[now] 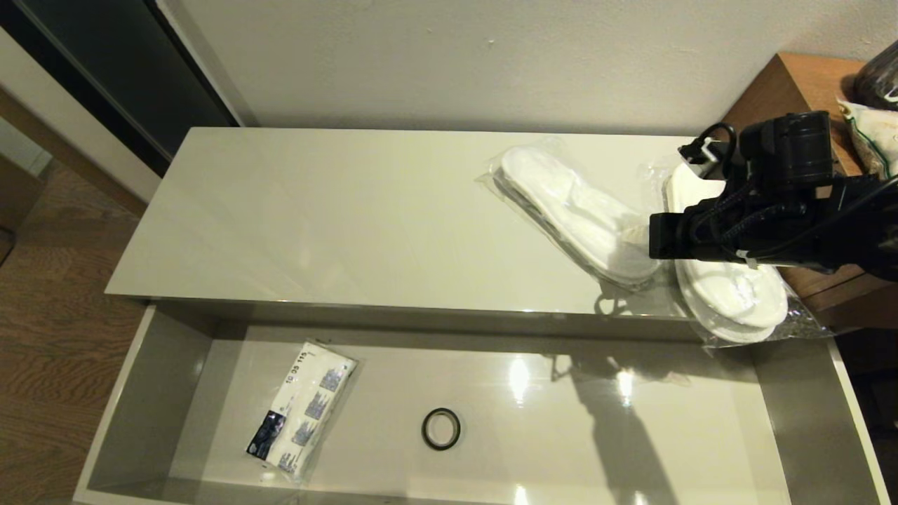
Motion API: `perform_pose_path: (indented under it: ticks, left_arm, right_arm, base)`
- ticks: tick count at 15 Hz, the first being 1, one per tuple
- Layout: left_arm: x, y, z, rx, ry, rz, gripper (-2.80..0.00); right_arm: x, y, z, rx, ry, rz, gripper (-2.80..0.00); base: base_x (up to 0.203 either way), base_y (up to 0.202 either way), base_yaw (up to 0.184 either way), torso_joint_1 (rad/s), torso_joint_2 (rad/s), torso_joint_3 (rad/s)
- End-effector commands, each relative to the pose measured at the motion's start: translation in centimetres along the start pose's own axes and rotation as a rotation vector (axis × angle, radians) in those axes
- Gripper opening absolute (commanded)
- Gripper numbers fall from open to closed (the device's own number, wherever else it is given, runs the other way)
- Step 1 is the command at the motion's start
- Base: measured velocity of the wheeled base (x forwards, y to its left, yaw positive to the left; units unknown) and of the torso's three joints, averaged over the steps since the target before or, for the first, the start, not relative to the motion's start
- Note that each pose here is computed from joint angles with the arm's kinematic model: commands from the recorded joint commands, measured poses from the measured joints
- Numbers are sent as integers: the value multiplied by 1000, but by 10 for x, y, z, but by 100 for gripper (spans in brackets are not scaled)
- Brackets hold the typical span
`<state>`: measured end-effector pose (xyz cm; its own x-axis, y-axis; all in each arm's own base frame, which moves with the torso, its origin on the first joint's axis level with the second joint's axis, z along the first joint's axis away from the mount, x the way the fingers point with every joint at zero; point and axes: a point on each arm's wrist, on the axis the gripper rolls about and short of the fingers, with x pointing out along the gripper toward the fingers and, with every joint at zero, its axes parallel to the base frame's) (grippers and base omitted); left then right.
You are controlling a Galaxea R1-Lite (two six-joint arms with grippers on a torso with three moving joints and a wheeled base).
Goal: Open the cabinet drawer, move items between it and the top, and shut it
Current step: Pick up the disposable slippers on the table
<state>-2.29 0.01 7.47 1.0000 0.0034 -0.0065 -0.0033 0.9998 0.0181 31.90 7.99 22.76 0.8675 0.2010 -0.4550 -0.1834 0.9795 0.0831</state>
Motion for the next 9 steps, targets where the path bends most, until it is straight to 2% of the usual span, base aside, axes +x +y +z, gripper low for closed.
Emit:
perform_pose_path:
  ticks: [1,6,9]
  left_arm:
    - [0,0,0,0,1,0,-280]
    - [0,0,0,0,1,0,-280]
    - [0,0,0,0,0,0,-280]
  right_arm:
    - [-4,0,2,-1,-16,1,0]
    - [11,1,0,2,-14,-2,0]
    - [26,0,-10,3,3,-6,0]
  base:
    - [0,0,0,0,0,0]
    - [0,0,0,0,0,0]
    - [0,0,0,0,0,0]
